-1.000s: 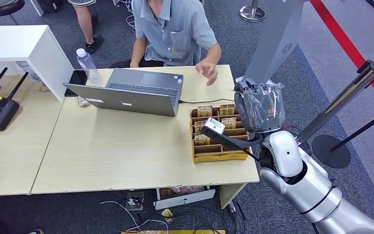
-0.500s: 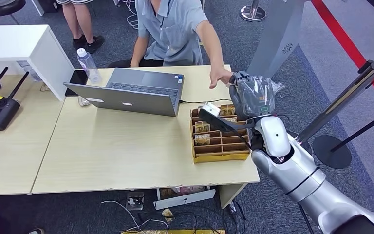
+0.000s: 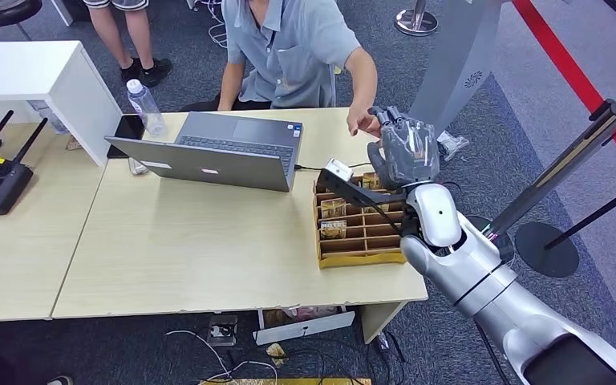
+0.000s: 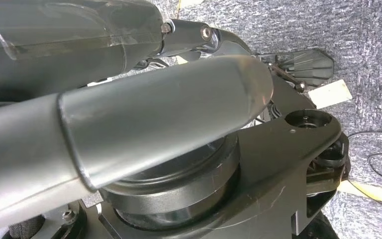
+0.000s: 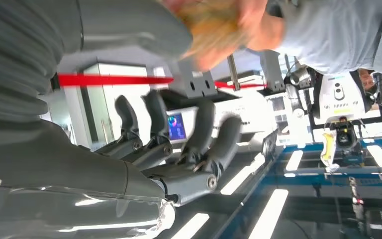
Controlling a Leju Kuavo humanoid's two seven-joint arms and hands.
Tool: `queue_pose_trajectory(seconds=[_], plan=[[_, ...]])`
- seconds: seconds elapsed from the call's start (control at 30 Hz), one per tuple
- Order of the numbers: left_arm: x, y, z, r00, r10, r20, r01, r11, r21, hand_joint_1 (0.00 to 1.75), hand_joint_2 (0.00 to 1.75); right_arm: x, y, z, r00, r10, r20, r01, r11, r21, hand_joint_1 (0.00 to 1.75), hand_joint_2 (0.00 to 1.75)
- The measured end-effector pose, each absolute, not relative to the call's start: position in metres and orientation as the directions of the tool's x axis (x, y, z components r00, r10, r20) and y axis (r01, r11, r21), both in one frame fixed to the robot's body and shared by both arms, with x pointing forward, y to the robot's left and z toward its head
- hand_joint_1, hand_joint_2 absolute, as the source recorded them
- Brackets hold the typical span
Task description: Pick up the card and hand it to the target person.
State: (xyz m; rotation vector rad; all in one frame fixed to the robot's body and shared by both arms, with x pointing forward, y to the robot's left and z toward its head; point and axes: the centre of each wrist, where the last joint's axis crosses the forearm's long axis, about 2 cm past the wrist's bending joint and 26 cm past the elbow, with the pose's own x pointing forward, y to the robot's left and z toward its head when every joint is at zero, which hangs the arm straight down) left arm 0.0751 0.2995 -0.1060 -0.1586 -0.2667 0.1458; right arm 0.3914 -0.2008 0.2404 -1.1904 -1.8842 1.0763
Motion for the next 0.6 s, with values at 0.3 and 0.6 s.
queue_pose_trajectory(seconds=[0.3,0.6], plan=[[0.074,0.298,-0.106,0.947,0.209,0.245,-0.170,0.971,-0.170,0.00,0.00,0.359,-0.194,0.214,-0.427,0.776,0.464,0.172,0.573,-0.801,0.00,1.75],[0.071,0.295,-0.107,0.930,0.265,0.253,-0.230,0.960,-0.158,0.00,0.00,0.286,-0.203,0.173,-0.335,0.475,0.814,-0.028,0.858,-0.512,0.00,1.75]])
